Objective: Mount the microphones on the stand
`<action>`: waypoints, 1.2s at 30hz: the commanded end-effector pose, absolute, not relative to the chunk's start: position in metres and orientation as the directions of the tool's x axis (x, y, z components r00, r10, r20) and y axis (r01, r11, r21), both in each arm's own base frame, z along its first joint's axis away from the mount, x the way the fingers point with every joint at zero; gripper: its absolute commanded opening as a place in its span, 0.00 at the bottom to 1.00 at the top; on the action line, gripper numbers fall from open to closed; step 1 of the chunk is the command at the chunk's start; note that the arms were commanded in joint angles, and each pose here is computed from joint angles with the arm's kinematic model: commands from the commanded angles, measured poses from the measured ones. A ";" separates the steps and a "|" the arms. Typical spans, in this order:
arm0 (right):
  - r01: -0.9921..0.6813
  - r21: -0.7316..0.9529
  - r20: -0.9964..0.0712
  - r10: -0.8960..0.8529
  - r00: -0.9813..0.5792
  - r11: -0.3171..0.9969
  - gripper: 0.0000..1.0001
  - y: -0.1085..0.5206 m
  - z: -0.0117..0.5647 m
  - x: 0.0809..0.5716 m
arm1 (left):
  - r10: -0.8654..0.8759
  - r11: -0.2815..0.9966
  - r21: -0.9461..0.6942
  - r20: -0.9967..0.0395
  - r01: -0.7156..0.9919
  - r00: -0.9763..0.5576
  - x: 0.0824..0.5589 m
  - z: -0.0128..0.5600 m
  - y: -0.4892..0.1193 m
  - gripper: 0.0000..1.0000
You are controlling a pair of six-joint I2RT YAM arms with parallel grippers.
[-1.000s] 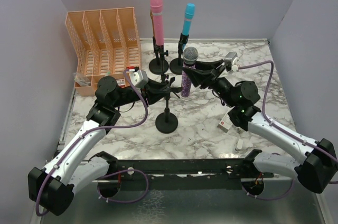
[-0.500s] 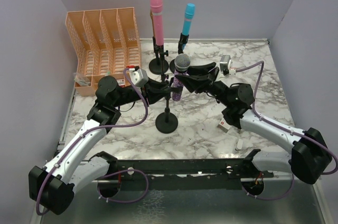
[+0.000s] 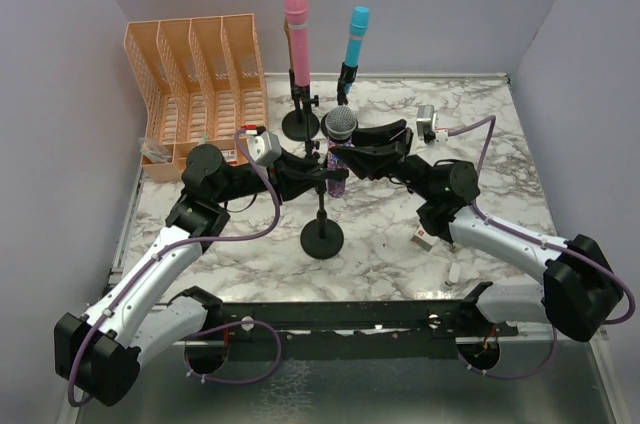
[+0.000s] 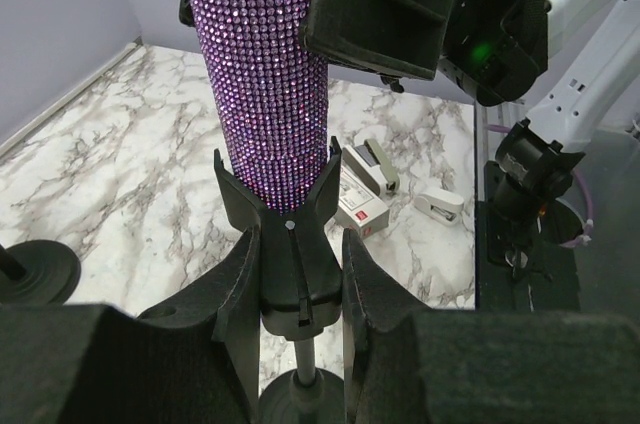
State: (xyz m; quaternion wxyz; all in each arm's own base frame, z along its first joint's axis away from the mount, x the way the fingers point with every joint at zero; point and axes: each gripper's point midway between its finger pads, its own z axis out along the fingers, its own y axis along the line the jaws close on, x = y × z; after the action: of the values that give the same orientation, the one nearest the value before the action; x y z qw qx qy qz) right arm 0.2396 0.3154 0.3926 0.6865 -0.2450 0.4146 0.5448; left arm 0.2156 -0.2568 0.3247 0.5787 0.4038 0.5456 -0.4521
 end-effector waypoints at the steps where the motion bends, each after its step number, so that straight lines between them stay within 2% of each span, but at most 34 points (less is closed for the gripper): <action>1: -0.987 0.059 -0.790 0.612 0.047 0.152 0.01 0.316 0.416 0.209 | -0.081 0.259 -0.028 -0.997 0.965 -0.007 0.217 0.321 -0.257 0.00; 8: -0.994 0.028 -0.785 0.618 0.044 0.106 0.06 0.320 0.416 0.203 | -0.078 0.255 -0.033 -0.997 0.966 -0.013 0.216 0.322 -0.258 0.00; 10: -0.994 0.028 -0.784 0.619 0.046 0.109 0.10 0.320 0.417 0.203 | -0.078 0.257 -0.037 -0.997 0.966 -0.017 0.217 0.323 -0.257 0.03; 13: -0.991 0.047 -0.778 0.626 0.044 0.129 0.16 0.317 0.417 0.206 | -0.078 0.263 -0.038 -0.997 0.964 -0.018 0.217 0.324 -0.257 0.20; 15: -0.987 0.067 -0.775 0.631 0.040 0.144 0.25 0.315 0.417 0.209 | -0.080 0.266 -0.035 -0.997 0.963 -0.014 0.217 0.326 -0.256 0.42; 18: -0.978 0.104 -0.771 0.636 0.035 0.180 0.37 0.313 0.415 0.217 | -0.086 0.271 -0.023 -0.996 0.962 0.000 0.215 0.329 -0.255 0.64; 21: -0.963 0.146 -0.773 0.633 0.032 0.226 0.46 0.309 0.414 0.227 | -0.087 0.290 -0.006 -0.996 0.957 0.020 0.216 0.330 -0.252 0.77; 28: -0.934 0.192 -0.813 0.582 0.020 0.300 0.64 0.308 0.401 0.239 | -0.070 0.312 0.008 -0.997 0.950 0.032 0.218 0.325 -0.249 0.82; 36: -0.915 0.197 -0.910 0.414 -0.036 0.352 0.69 0.317 0.376 0.246 | -0.047 0.326 0.012 -0.998 0.945 0.029 0.218 0.319 -0.247 0.83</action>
State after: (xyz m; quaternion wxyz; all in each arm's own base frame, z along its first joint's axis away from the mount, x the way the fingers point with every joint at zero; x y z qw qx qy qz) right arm 0.2396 0.3113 0.3897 0.6665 -0.2233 0.4571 0.5450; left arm 0.2170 -0.2516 0.3228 0.5872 0.4018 0.5531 -0.4334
